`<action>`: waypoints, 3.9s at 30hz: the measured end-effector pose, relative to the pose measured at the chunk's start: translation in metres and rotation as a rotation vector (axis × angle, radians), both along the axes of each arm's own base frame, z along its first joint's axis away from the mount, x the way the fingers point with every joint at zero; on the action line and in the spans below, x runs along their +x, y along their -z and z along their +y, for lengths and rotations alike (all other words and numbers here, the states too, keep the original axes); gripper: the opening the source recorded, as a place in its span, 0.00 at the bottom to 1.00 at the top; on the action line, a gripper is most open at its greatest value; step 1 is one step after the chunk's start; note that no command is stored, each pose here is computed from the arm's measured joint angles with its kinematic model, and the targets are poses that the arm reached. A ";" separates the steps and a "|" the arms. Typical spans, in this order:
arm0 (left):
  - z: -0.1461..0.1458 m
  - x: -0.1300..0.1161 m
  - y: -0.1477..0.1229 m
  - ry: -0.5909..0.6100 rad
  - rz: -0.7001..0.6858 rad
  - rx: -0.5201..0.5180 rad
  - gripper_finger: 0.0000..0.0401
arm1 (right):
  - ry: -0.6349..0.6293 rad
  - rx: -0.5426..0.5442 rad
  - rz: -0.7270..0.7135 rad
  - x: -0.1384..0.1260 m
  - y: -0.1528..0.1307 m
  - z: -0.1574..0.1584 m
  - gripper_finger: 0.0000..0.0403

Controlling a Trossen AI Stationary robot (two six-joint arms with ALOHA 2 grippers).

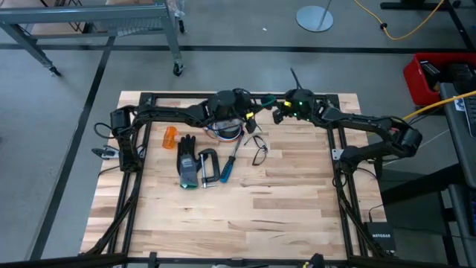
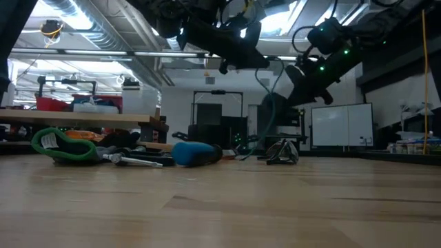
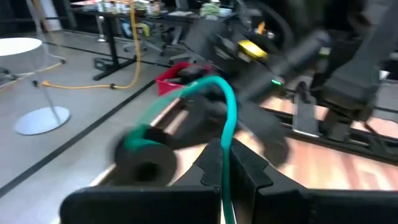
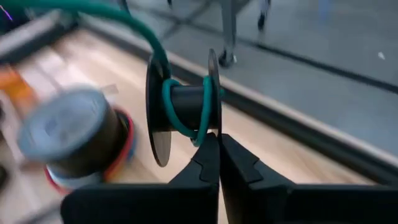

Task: Coil cords
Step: Coil the wire in the cable spool

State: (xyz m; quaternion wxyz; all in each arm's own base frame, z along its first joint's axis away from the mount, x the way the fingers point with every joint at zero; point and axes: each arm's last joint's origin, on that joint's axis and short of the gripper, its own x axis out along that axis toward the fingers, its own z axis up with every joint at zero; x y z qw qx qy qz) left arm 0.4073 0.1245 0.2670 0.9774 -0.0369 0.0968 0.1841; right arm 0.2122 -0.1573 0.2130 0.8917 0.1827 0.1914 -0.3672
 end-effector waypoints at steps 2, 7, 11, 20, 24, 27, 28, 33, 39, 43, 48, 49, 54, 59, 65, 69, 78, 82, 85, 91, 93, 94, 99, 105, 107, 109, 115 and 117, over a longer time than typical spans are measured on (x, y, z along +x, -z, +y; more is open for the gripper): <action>-0.006 0.002 0.001 0.016 0.006 -0.002 0.00 | 0.006 -0.026 -0.066 0.003 -0.005 -0.002 0.00; -0.013 0.002 0.006 0.031 0.061 -0.017 0.00 | -0.051 -0.071 -0.237 0.009 -0.020 -0.004 0.00; -0.014 0.000 0.013 0.029 0.131 -0.036 0.00 | -0.123 -0.103 -0.323 0.012 -0.030 -0.003 0.00; -0.014 -0.007 0.029 -0.027 0.315 -0.066 0.00 | -0.211 -0.129 -0.401 0.000 -0.055 -0.007 0.00; -0.014 -0.010 0.032 -0.046 0.356 -0.069 0.00 | -0.245 -0.112 -0.404 -0.015 -0.063 -0.009 0.00; -0.014 -0.010 0.033 -0.045 0.369 -0.072 0.00 | -0.290 -0.080 -0.394 -0.027 -0.066 -0.010 0.00; -0.014 -0.010 0.034 -0.047 0.372 -0.072 0.00 | -0.306 -0.066 -0.393 -0.031 -0.067 -0.010 0.00; -0.010 -0.012 0.034 -0.063 0.387 -0.059 0.00 | -0.372 0.000 -0.358 -0.050 -0.068 -0.009 0.00; -0.002 -0.015 0.036 -0.077 0.402 -0.055 0.00 | -0.470 0.072 -0.253 -0.060 -0.058 -0.001 0.00; 0.004 -0.017 0.035 -0.093 0.398 -0.057 0.00 | -0.483 0.125 -0.153 -0.063 -0.046 0.003 0.00; 0.011 -0.016 0.032 -0.107 0.350 -0.049 0.00 | -0.453 0.167 -0.057 -0.067 -0.037 0.006 0.00; 0.013 -0.016 0.030 -0.110 0.330 -0.044 0.00 | -0.453 0.168 -0.045 -0.068 -0.036 0.007 0.00; 0.018 -0.013 0.021 -0.117 0.233 -0.020 0.00 | -0.466 0.161 -0.011 -0.063 -0.029 0.012 0.00; 0.018 -0.012 0.020 -0.121 0.201 -0.043 0.00 | -0.465 0.065 0.086 -0.048 -0.025 0.023 0.00; 0.018 -0.012 0.020 -0.150 0.167 -0.118 0.00 | -0.344 -0.078 0.200 -0.026 -0.020 0.032 0.00; 0.016 -0.011 0.019 -0.125 0.139 -0.174 0.00 | -0.251 -0.157 0.252 -0.011 -0.015 0.035 0.00; 0.006 -0.006 0.014 -0.097 0.074 -0.198 0.00 | -0.162 -0.148 0.152 0.017 -0.002 0.032 0.00; 0.002 -0.004 0.015 -0.087 0.075 -0.201 0.00 | -0.150 -0.123 0.076 0.025 0.002 0.028 0.00; 0.001 -0.004 0.015 -0.083 0.076 -0.200 0.00 | -0.165 -0.115 0.015 0.030 0.002 0.027 0.00; 0.002 -0.004 0.014 -0.083 0.076 -0.199 0.00 | -0.242 -0.101 -0.025 0.040 -0.001 0.031 0.00; 0.003 -0.005 0.015 -0.084 0.077 -0.200 0.00 | -0.254 -0.099 -0.022 0.043 0.000 0.033 0.00; 0.003 -0.005 0.015 -0.084 0.078 -0.200 0.00 | -0.251 -0.102 -0.020 0.044 0.000 0.034 0.00; -0.001 -0.003 0.014 -0.076 0.076 -0.191 0.00 | -0.215 -0.117 -0.069 0.048 -0.004 0.034 0.00; -0.011 -0.001 0.014 -0.046 0.106 -0.139 0.01 | -0.155 -0.157 -0.137 0.047 -0.011 0.027 0.00; -0.012 -0.001 0.015 -0.040 0.115 -0.119 0.01 | -0.159 -0.156 -0.176 0.046 -0.014 0.024 0.00; -0.013 -0.001 0.015 -0.038 0.127 -0.107 0.01 | -0.179 -0.146 -0.211 0.045 -0.017 0.021 0.00; -0.013 -0.001 0.015 -0.023 0.153 -0.036 0.03 | -0.221 -0.127 -0.271 0.040 -0.024 0.018 0.00; -0.014 0.000 0.015 -0.010 0.167 -0.004 0.06 | -0.225 -0.133 -0.281 0.040 -0.027 0.019 0.00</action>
